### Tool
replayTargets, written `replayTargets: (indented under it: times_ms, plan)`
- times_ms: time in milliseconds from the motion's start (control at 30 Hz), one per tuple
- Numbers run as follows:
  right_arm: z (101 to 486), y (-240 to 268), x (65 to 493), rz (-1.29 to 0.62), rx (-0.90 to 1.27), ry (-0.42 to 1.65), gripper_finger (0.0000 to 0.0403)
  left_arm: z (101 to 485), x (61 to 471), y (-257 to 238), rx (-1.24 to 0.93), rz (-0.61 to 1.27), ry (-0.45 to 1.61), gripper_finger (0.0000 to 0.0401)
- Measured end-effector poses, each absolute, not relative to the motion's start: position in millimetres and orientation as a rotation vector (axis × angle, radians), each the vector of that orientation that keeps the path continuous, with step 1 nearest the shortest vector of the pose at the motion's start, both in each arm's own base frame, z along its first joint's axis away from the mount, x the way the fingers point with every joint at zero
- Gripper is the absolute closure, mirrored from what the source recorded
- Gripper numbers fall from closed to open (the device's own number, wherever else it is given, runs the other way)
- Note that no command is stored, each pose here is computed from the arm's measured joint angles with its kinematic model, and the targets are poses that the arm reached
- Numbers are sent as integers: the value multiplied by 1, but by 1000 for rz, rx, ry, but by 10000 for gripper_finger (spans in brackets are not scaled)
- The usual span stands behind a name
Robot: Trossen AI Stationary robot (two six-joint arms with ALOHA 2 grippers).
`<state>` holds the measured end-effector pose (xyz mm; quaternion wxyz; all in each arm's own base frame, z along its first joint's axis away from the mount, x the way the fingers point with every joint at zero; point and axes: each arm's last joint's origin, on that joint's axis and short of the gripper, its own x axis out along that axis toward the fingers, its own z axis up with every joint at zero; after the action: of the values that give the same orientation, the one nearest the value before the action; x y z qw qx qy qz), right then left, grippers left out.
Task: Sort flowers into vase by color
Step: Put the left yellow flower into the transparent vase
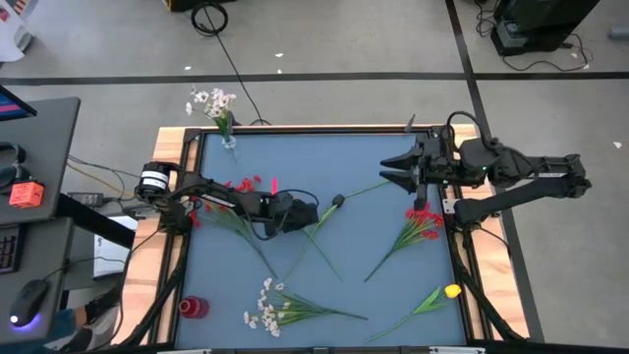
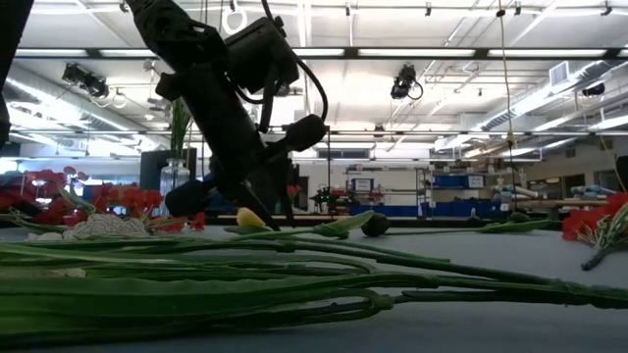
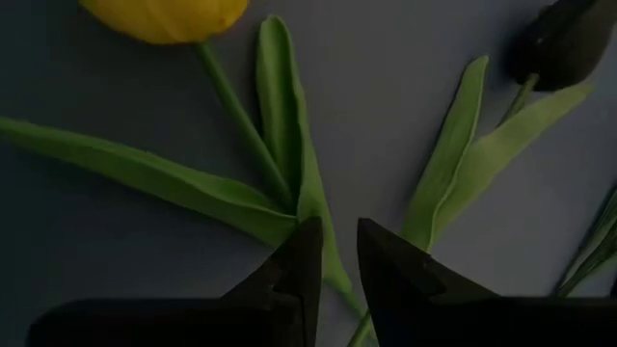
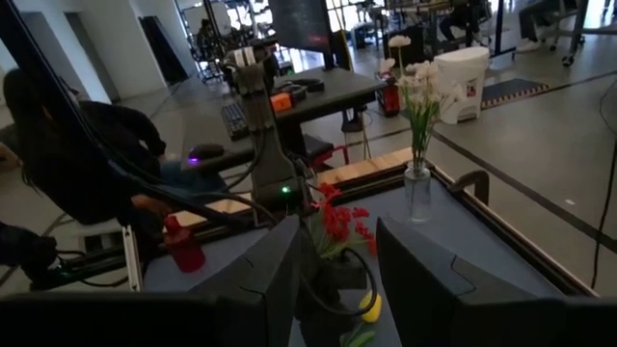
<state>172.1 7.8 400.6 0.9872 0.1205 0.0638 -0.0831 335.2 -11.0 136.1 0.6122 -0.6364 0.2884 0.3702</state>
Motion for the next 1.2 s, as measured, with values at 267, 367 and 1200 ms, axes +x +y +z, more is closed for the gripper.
replayTargets:
  times_ms: [267,367,1200]
  plan:
    - [396,9,163,-141,259,25,256,136,335,-11,-1433,839,679,322]
    - [388,9,154,-131,260,26,256,137,336,-11,-1417,834,688,322]
    - [378,9,150,-126,270,-34,256,179,337,-12,-1250,829,820,317]
